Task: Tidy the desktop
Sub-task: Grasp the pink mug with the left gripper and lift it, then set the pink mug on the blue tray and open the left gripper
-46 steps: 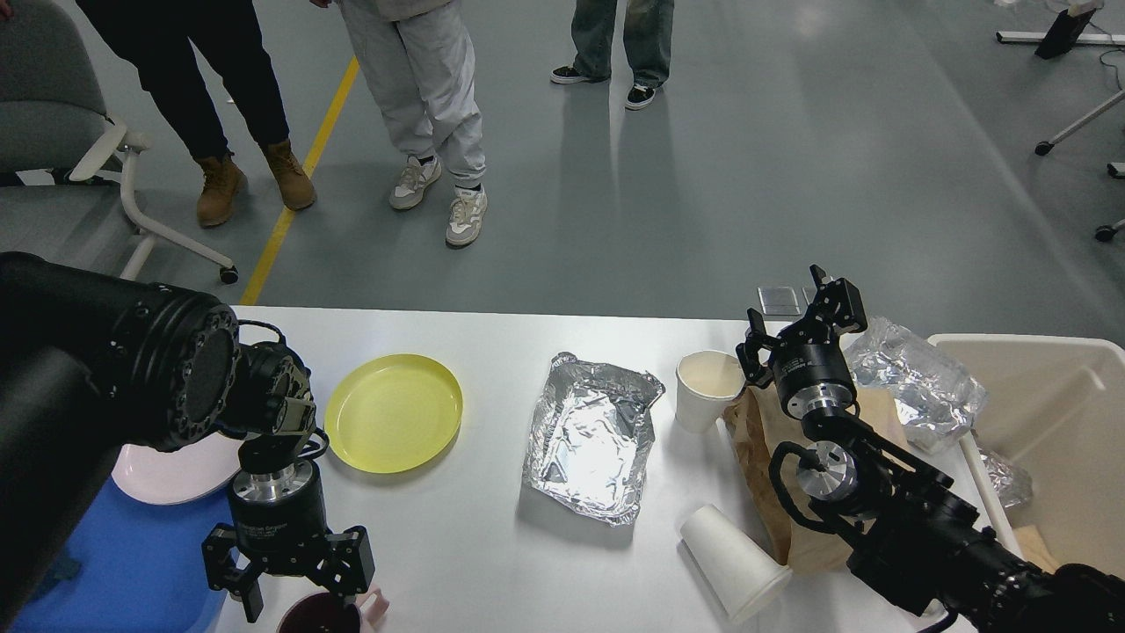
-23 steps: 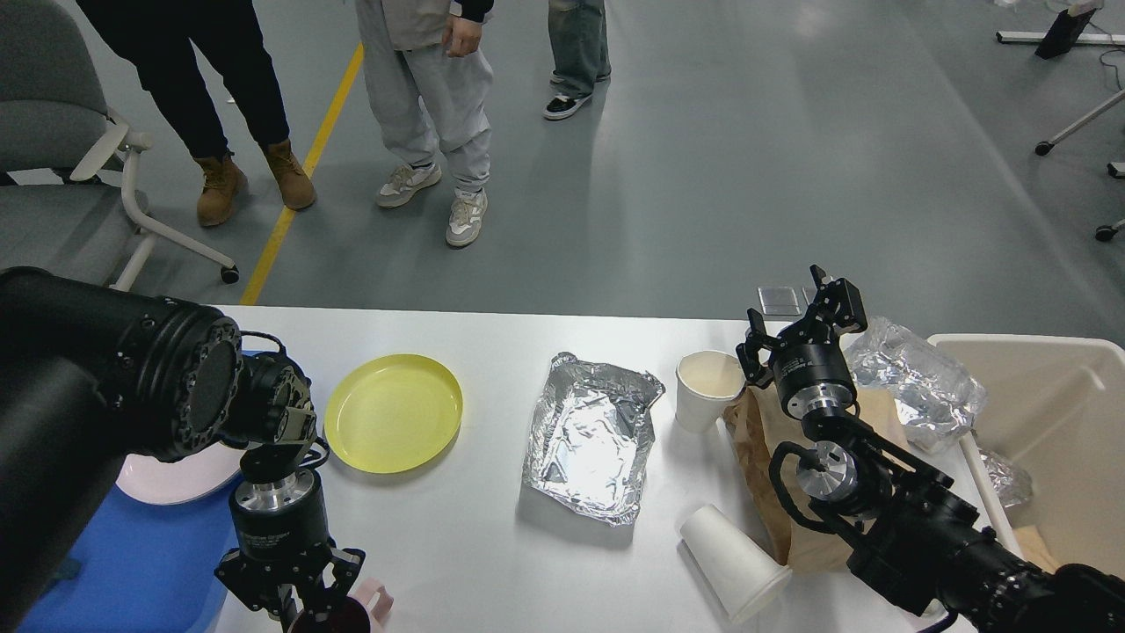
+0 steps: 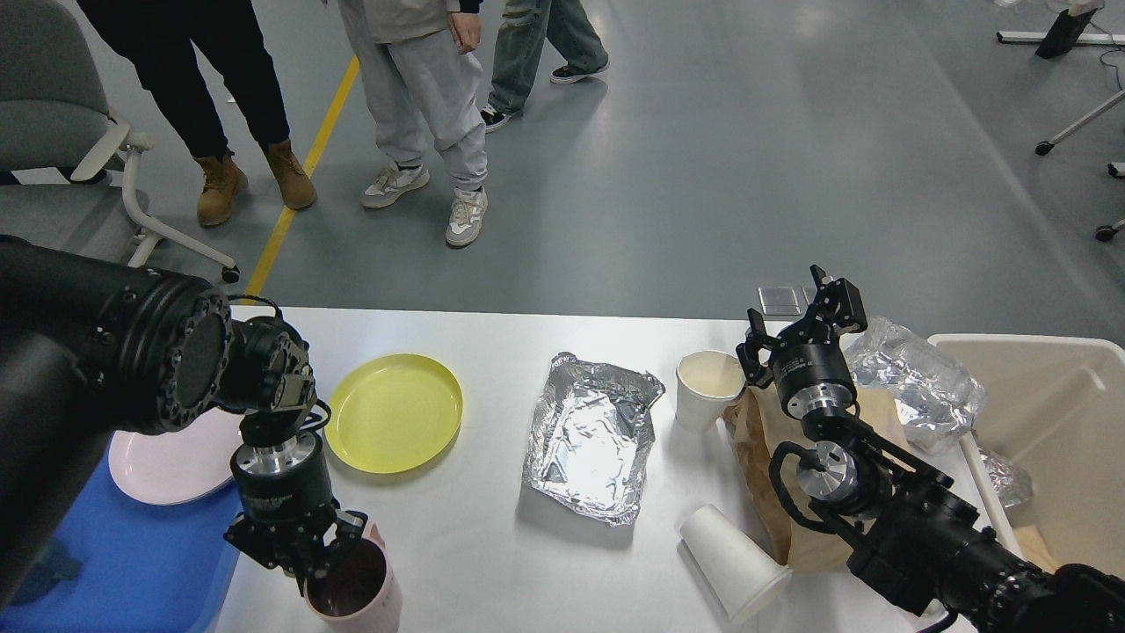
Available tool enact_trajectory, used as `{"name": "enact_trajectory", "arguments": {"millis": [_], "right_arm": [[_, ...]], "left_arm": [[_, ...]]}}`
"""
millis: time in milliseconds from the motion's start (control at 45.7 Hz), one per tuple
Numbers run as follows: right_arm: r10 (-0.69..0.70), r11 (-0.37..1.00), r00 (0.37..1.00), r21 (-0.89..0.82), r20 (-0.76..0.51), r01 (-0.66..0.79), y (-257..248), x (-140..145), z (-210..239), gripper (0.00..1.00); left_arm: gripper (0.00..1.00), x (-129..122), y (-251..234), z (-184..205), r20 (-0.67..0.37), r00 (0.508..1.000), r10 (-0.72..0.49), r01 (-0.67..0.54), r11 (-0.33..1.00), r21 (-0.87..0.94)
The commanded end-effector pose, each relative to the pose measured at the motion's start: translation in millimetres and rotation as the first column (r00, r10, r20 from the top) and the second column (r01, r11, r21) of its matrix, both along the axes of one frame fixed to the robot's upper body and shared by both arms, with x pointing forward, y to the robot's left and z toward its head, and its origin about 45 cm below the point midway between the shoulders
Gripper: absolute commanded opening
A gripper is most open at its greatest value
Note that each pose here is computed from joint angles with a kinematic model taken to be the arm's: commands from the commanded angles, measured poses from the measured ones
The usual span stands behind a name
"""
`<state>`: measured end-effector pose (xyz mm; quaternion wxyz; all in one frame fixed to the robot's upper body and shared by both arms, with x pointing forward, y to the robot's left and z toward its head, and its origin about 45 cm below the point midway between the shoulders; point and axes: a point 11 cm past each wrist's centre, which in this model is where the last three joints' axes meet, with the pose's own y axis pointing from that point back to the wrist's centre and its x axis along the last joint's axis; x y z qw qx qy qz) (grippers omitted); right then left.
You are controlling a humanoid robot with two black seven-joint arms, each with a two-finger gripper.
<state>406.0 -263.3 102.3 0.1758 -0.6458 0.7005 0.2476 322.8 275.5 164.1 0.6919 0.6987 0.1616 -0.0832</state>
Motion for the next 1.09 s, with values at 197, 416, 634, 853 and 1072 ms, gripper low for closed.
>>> {"name": "enact_trajectory", "arguments": {"millis": [197,416,634,853,1072], "right_arm": [[0.000,1.000,1.000,0.000,0.000,0.000,0,0,0,1.00],[0.000,1.000,1.000,0.000,0.000,0.000,0,0,0,1.00],[0.000,1.000,1.000,0.000,0.000,0.000,0,0,0,1.00],[0.000,1.000,1.000,0.000,0.000,0.000,0,0,0,1.00],[0.000,1.000,1.000,0.000,0.000,0.000,0,0,0,1.00]], "left_arm": [[0.00,14,108,65,0.158,0.956,0.246,-0.255,0.966,0.037],[0.00,-33,183,50,0.120,0.908,0.402,-0.414,0.905,0.101],[0.00,-46,227,44,0.165,0.874,0.457,-0.478,0.869,0.127],[0.00,-39,235,29,0.193,0.879,0.436,-0.464,0.875,0.135],[0.00,-42,229,13,0.173,0.880,0.442,-0.463,0.879,0.111]]}}
